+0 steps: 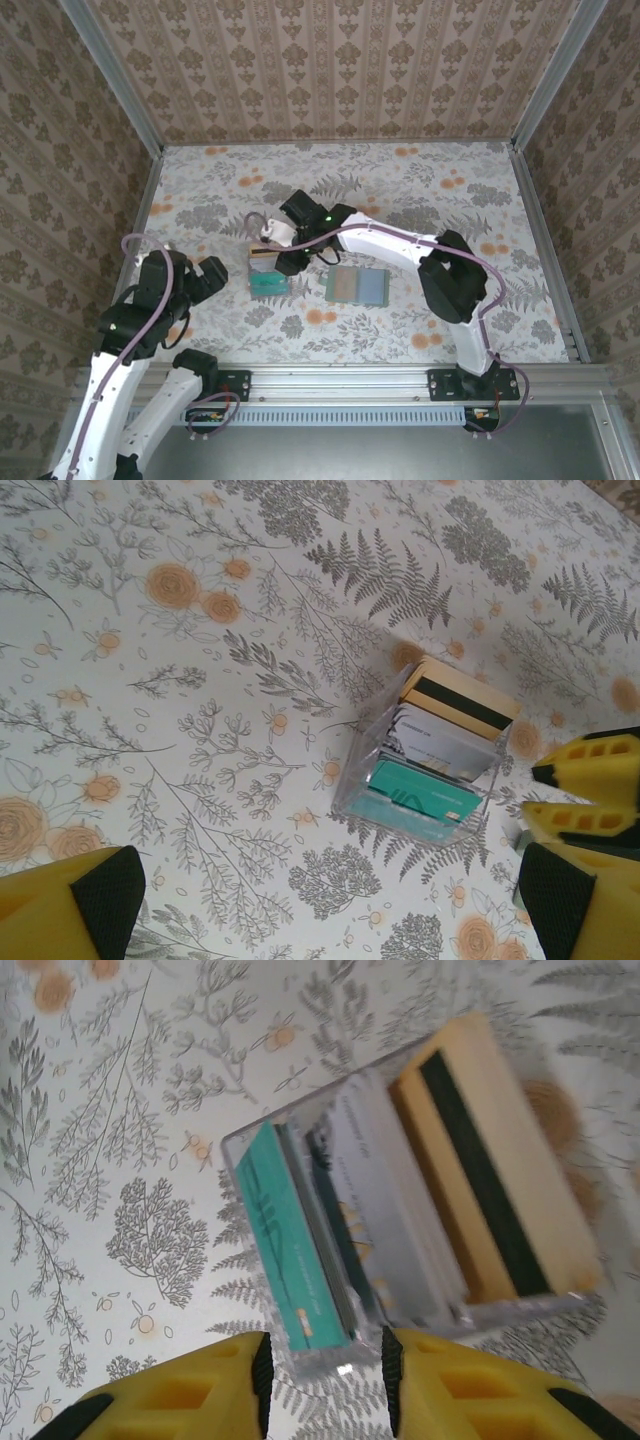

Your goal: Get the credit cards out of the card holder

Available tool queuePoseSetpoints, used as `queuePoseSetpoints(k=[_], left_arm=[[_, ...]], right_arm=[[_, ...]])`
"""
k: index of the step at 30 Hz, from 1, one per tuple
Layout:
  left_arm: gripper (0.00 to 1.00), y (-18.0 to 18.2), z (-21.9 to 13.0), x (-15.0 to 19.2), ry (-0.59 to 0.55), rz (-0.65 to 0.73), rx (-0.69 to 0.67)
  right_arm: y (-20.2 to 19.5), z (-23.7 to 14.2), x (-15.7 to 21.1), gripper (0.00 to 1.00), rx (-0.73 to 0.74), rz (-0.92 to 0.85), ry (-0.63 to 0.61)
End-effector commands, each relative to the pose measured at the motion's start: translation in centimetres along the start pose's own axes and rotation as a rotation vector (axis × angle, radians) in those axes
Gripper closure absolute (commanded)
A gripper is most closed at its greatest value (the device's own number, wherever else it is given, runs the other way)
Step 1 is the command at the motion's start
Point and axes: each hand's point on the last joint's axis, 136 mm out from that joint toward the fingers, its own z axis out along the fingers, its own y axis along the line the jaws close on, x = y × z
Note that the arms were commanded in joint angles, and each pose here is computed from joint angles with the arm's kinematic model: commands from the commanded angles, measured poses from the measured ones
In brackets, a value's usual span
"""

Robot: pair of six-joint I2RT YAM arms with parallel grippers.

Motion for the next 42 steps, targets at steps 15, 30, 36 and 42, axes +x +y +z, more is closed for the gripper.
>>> queuePoseSetpoints(k=[15,30,36,42], left_arm=[[0.08,-11.1,7.7,3.2,0.191,0.052,0.275],[0.44,-22.1,14.3,14.3,0.527,0.263,0.397],[0.53,-24.3,15.3,18.1,0.636,0.345,0.427],[0.59,-23.3,16.8,20.4,0.701,0.363,0.356]], right_arm=[[-6.1,-11.3,9.5,0.61,0.322,0.63,-0.203],[-5.2,-11.1,22.2,0.65,0.41,1.118,-0.162],[-4.9,-9.7,25.0,0.66,0.435,1.198,-0.109],[-4.7,-8.8,25.6,0.66,0.423,1.217,-0.093]])
